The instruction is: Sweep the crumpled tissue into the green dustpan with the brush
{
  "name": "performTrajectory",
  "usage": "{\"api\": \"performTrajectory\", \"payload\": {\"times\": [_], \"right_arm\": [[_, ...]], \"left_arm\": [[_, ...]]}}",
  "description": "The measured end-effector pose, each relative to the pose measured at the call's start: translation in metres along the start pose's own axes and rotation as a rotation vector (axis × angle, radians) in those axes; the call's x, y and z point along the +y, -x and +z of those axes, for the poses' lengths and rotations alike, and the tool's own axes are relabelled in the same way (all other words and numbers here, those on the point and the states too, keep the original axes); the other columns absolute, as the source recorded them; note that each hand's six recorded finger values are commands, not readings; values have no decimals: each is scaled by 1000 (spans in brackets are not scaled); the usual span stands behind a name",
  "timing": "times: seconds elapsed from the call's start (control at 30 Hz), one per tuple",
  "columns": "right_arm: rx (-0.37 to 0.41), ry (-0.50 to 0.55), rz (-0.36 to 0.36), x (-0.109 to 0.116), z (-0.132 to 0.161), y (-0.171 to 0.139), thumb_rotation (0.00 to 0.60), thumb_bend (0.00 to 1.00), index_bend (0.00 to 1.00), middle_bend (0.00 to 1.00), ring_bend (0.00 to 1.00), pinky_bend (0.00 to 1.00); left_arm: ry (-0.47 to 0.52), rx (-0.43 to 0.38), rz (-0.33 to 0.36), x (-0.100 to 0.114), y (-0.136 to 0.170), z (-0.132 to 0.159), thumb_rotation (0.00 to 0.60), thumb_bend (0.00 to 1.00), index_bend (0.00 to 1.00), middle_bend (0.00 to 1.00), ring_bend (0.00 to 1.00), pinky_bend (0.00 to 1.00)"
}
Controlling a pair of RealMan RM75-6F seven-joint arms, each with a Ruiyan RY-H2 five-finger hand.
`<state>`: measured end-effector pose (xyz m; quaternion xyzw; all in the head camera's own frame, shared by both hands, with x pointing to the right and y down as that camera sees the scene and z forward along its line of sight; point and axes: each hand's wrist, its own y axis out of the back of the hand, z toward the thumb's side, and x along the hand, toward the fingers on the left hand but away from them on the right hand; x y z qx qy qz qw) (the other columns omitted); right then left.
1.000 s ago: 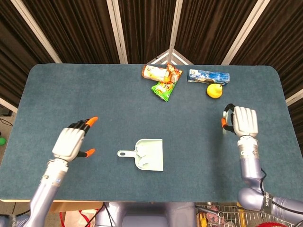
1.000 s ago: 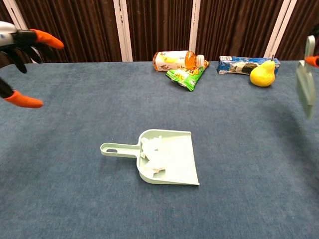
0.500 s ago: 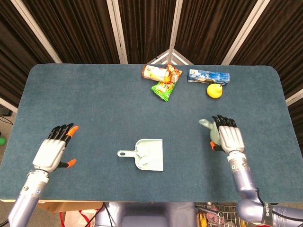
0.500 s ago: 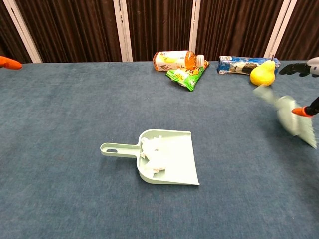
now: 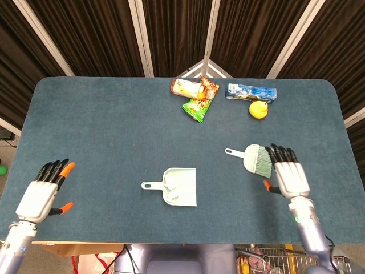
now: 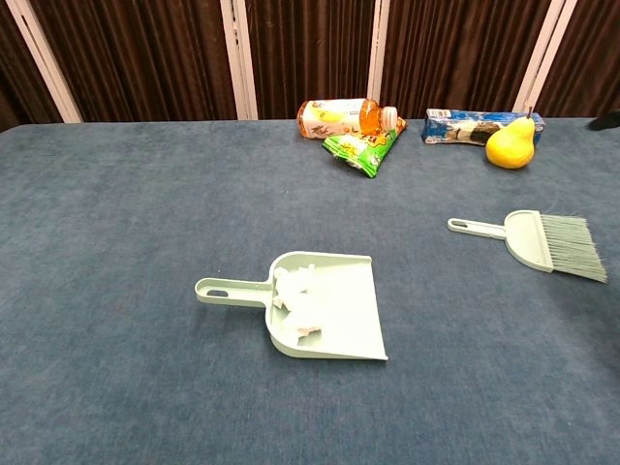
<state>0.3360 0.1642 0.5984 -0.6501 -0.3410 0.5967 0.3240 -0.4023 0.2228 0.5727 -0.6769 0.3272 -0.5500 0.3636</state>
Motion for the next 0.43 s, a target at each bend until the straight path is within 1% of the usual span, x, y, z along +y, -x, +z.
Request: {"api": "performTrajectory", "payload": {"times": [0.07, 0.1, 0.17, 0.3, 0.43], "right_arm": [[6, -7, -34, 1, -13, -14, 600, 308, 0, 0, 0, 17], [10, -6, -62, 2, -24, -27, 600, 308, 0, 0, 0, 10], [12, 3, -86, 3, -36, -42, 600, 308, 0, 0, 0, 0], [11, 15, -145, 7, -68, -90, 600, 308, 0, 0, 0, 0], [22, -3, -167, 10, -80, -112, 600, 308, 0, 0, 0, 0]], "left_arm": [[-4, 4, 12, 0, 8, -8, 600, 0, 0, 0, 0, 0], [-12, 3, 22, 0, 13, -12, 600, 0, 0, 0, 0, 0], [-35, -1, 38, 0, 19, -18, 600, 0, 0, 0, 0, 0], [-61, 2, 52, 0, 29, -26, 600, 0, 0, 0, 0, 0], [-63, 3, 63, 0, 26, -26, 600, 0, 0, 0, 0, 0]]}}
